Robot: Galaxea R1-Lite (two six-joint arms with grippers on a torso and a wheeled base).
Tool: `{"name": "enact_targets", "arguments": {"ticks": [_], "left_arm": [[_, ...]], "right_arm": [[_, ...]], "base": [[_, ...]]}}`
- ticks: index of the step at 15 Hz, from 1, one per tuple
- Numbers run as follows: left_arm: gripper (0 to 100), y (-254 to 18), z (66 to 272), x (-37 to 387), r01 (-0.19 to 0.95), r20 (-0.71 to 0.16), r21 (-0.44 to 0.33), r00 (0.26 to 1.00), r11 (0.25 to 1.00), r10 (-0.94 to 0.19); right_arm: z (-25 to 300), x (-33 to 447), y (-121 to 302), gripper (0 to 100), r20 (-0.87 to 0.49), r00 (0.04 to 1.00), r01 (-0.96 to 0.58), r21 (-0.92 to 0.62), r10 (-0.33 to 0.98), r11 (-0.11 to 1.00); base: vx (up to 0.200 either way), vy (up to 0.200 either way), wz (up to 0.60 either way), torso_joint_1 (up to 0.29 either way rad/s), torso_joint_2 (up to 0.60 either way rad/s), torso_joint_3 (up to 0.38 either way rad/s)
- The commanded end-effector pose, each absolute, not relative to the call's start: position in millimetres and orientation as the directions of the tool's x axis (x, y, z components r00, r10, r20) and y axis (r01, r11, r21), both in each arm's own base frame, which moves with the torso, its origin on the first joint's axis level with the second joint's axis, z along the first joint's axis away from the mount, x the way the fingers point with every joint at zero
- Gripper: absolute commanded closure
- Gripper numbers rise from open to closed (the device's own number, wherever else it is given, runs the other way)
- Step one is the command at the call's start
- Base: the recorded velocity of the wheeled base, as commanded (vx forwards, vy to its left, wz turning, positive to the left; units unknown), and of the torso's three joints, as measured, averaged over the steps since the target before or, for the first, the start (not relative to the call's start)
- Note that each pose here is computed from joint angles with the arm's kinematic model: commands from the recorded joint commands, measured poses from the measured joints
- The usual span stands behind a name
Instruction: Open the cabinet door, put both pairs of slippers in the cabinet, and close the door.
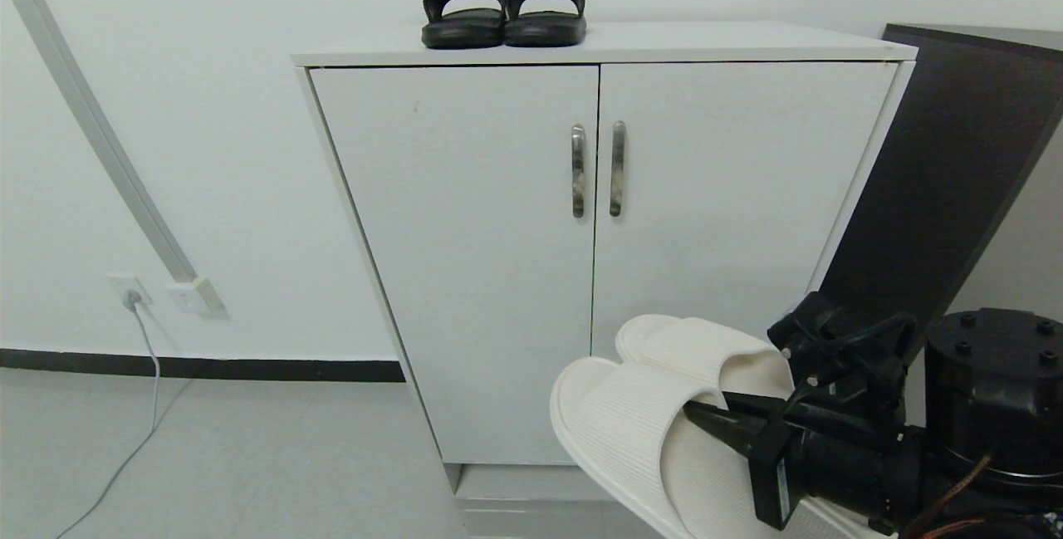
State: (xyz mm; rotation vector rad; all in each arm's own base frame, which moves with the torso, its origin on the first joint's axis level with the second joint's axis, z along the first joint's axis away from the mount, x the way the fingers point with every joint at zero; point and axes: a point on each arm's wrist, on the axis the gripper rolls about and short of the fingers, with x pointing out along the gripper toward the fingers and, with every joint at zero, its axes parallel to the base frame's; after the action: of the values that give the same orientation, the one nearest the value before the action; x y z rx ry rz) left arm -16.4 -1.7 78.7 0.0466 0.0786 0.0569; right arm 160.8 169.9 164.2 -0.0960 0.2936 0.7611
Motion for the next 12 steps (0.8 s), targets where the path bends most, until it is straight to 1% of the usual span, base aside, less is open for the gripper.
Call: {"name": "enact_targets", "arguments": {"ticks": [1, 2, 3, 4, 5, 8, 10, 12], "left_arm": [[0, -2, 79, -17, -0.058, -0.074, 0.045, 0.995, 0.997, 0.061], [0, -2, 84, -17, -0.061, -0.06, 0.03, 0.996, 0.998, 0.063], [0, -2, 97, -19, -0.065, -0.026, -0.016, 0.998, 0.998, 0.064], [0, -2, 120, -22, -0.061, 0.017, -0.093, 0.998, 0.994, 0.063], [0, -2, 131, -20, -0.042, 0.011, -0.081, 0.999, 0.996, 0.043], [0, -4, 142, 1, 0.084, -0.082, -0.094, 0.992, 0.992, -0.092], [0, -4, 150, 20, 0.172, -0.117, -0.112, 0.976, 0.979, -0.185], [0, -4, 157, 43, 0.235, -0.144, -0.128, 0.957, 0.964, -0.253]], "right_arm": [[164, 161, 170, 100, -0.296, 0.685, -0.692, 0.021, 0.666, 0.721], [165, 161, 170, 100, -0.291, 0.686, -0.692, 0.021, 0.667, 0.721], [165, 161, 170, 100, -0.289, 0.687, -0.692, 0.021, 0.667, 0.721], [165, 161, 170, 100, -0.287, 0.688, -0.691, 0.021, 0.667, 0.722], [165, 161, 171, 100, -0.286, 0.686, -0.693, 0.021, 0.669, 0.72], [164, 158, 172, 100, -0.281, 0.679, -0.702, 0.021, 0.678, 0.712], [162, 157, 172, 100, -0.28, 0.676, -0.706, 0.021, 0.682, 0.708], [161, 154, 174, 100, -0.281, 0.666, -0.716, 0.02, 0.691, 0.698]], "base": [[0.0, 0.0, 0.0, 0.0, 0.0, 0.0], [0.0, 0.0, 0.0, 0.0, 0.0, 0.0], [0.0, 0.0, 0.0, 0.0, 0.0, 0.0], [0.0, 0.0, 0.0, 0.0, 0.0, 0.0], [0.0, 0.0, 0.0, 0.0, 0.0, 0.0], [0.0, 0.0, 0.0, 0.0, 0.0, 0.0], [0.0, 0.0, 0.0, 0.0, 0.0, 0.0], [0.0, 0.0, 0.0, 0.0, 0.0, 0.0]]}}
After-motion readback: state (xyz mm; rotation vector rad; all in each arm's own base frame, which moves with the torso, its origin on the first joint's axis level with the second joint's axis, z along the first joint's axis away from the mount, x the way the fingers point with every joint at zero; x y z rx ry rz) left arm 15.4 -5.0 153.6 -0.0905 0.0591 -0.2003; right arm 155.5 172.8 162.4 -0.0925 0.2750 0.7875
